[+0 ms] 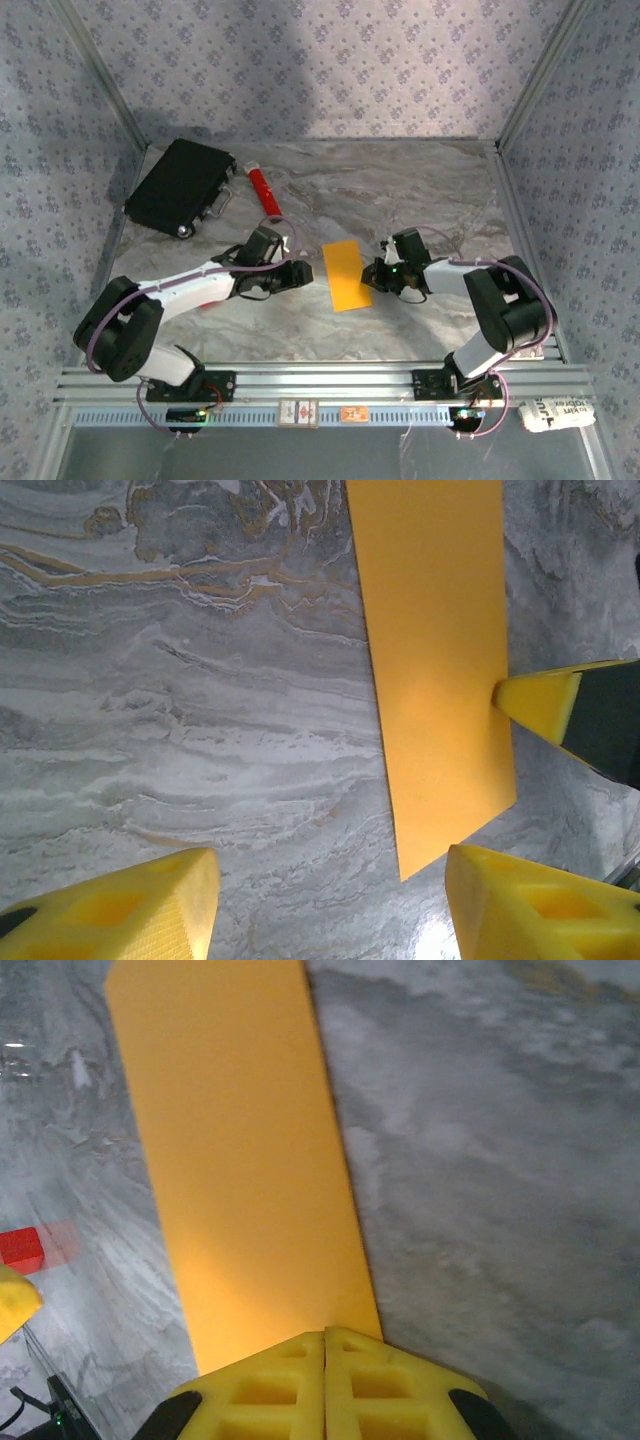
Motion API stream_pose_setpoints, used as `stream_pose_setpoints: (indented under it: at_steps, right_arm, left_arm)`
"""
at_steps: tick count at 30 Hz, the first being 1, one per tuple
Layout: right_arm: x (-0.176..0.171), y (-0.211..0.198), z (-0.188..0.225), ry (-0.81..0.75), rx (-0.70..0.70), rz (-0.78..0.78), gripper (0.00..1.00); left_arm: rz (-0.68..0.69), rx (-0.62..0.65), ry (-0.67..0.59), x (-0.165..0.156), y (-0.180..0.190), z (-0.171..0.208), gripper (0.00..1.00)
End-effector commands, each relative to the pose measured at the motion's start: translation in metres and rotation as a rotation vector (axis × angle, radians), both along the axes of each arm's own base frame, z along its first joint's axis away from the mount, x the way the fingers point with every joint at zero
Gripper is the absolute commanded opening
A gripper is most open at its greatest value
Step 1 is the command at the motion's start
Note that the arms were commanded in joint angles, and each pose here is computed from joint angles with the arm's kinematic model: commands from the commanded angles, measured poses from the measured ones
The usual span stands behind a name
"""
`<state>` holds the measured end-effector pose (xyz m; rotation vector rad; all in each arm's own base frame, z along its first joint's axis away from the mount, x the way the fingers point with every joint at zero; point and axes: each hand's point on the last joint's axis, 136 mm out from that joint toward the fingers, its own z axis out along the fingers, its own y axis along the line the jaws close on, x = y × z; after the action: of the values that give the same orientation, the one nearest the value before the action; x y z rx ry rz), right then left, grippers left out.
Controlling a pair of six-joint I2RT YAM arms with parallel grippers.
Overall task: Fold a paper plane with a square sheet of paper (pick it up from the middle)
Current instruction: Third fold the triangle at the center of the table.
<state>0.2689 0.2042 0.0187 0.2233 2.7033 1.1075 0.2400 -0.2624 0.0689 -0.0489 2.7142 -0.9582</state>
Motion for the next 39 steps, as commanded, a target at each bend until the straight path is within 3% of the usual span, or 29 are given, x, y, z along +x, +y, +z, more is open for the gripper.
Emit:
stream_pose_setpoints:
  at_steps: [1, 15, 39]
  right_arm:
    - [-0.014, -0.004, -0.016, 0.080, 0.034, -0.027, 0.07]
    - [-0.024, -0.015, -0.026, 0.125, -0.006, -0.100, 0.07]
    - [-0.029, -0.024, -0.033, 0.136, -0.034, -0.121, 0.06]
  left_arm:
    - [-0.012, -0.072, -0.004, 0.006, -0.019, 0.011, 0.60]
    - [-0.029, -0.117, 0.134, 0.015, -0.066, -0.016, 0.45]
    - [-0.010, -0.124, 0.245, 0.011, -0.080, -0.041, 0.32]
